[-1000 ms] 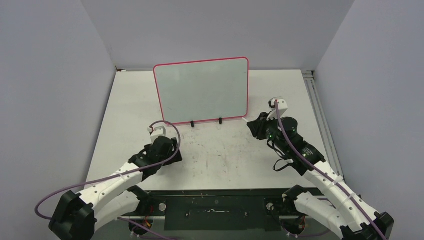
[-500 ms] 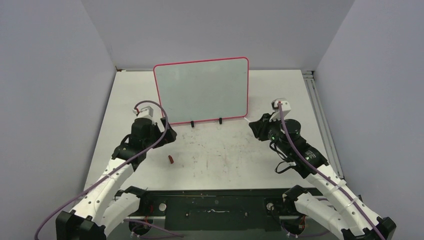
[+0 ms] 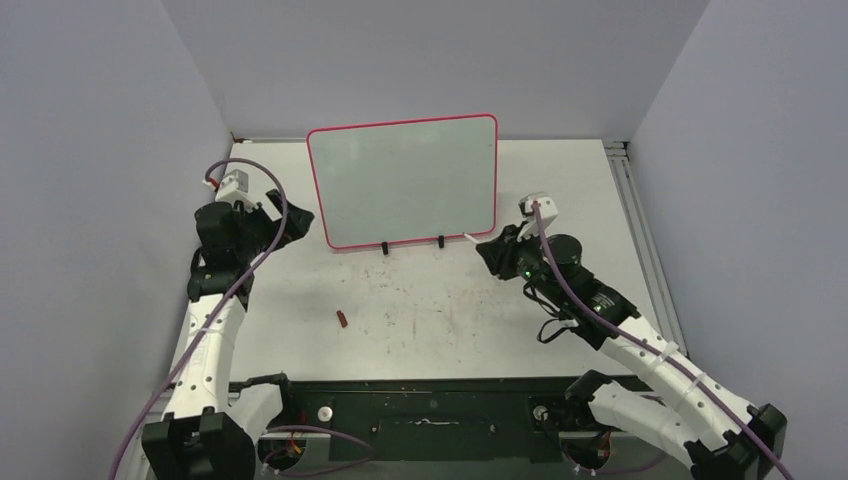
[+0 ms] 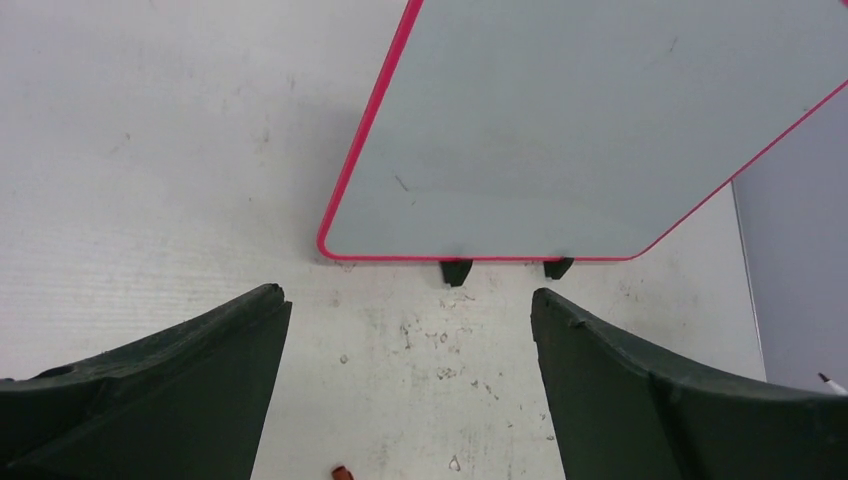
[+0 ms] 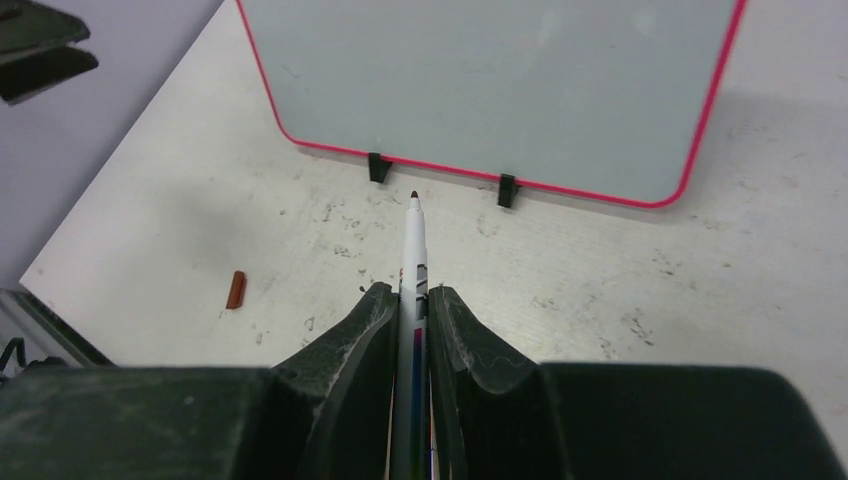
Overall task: Write a sentence on the whiteboard
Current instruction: Place the pen cap at the center of the board.
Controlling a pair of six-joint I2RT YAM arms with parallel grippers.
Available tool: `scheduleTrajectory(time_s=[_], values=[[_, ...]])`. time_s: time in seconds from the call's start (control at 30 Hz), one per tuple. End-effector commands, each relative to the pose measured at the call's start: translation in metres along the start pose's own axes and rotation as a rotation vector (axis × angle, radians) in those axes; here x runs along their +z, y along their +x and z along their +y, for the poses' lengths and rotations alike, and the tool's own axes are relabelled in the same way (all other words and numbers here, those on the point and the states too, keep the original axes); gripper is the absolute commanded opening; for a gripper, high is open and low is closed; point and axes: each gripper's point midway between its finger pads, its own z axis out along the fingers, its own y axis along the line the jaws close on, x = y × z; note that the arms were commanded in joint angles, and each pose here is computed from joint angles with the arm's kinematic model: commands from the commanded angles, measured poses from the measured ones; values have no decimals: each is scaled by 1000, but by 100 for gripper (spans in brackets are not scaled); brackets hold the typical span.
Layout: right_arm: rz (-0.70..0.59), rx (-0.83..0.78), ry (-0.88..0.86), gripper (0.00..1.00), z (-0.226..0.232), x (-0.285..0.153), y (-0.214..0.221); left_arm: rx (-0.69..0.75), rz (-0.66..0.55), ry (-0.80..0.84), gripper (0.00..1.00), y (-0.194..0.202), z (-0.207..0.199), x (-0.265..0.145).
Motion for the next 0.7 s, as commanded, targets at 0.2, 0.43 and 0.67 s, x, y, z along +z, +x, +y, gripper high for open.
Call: scheduleTrajectory(time_s=[0.2, 0.43, 0.67], values=[[-164, -27, -139, 5, 89, 63, -47, 262, -62, 392, 83, -55, -52, 33], [-171, -40, -195, 5, 123, 117, -49, 266, -25, 372, 74, -73, -29, 72], [-162, -36, -243, 5, 146, 144, -48, 264, -6, 473, 72, -62, -24, 99]])
